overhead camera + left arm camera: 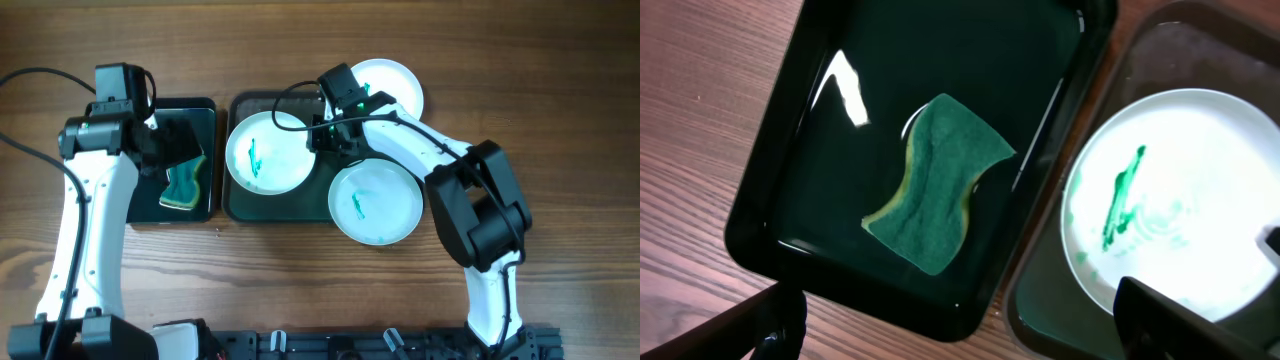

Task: Clean dirty plates on tray and stack at the side
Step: 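Reach left gripper to the sponge and right gripper to the upper-left plate, then grasp the green sponge with the left gripper and lift it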

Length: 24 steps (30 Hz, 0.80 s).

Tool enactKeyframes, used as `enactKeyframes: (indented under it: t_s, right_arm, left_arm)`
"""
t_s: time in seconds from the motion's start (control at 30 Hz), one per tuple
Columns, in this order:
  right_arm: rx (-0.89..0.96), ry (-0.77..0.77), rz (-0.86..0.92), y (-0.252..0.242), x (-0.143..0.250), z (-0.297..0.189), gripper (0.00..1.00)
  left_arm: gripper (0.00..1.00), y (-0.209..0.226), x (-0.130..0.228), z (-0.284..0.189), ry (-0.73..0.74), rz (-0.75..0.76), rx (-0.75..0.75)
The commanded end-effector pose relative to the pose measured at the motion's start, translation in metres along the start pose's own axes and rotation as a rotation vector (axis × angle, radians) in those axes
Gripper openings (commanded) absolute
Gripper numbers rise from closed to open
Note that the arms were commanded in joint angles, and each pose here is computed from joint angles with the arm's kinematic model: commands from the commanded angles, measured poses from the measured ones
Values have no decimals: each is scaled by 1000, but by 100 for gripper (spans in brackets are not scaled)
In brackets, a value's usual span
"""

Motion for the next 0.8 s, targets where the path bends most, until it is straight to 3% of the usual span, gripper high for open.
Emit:
enactKeyframes:
  t_s: [0.0, 0.07, 0.2, 0.33, 0.43, 0.5, 0.77]
  right_arm:
    - [12, 24, 37, -1, 4, 12, 21]
    - [22, 46, 62, -4, 9, 17, 5]
    - [28, 51, 68, -5, 10, 17, 4]
    - [28, 50, 66, -5, 10, 17, 4]
    - [26, 46, 67, -4, 9, 17, 4]
    - [24, 43, 69, -4, 8, 17, 4]
    - [21, 36, 66, -3, 7, 17, 4]
  left_arm:
    - [93, 3, -6, 10, 6, -17, -39]
    - [91, 8, -6, 19, 32, -29, -58]
    - [77, 23, -9, 35, 75, -44, -94]
    - [75, 31, 3, 58, 159, -12, -106]
    - [76, 8, 19, 88, 261, 167, 73]
    - [78, 1, 23, 103, 290, 207, 113]
    - [75, 12, 26, 141, 322, 219, -1]
Point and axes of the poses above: each gripper's point midway between its finger pads, its own z axis out along the fingers, its own y axis along the line the jaws close on, x = y × z, the point moved 3 cm from there along -z, back along the fingers, and after that the axes turned 12 degrees about -z, right-handed, at the moved point
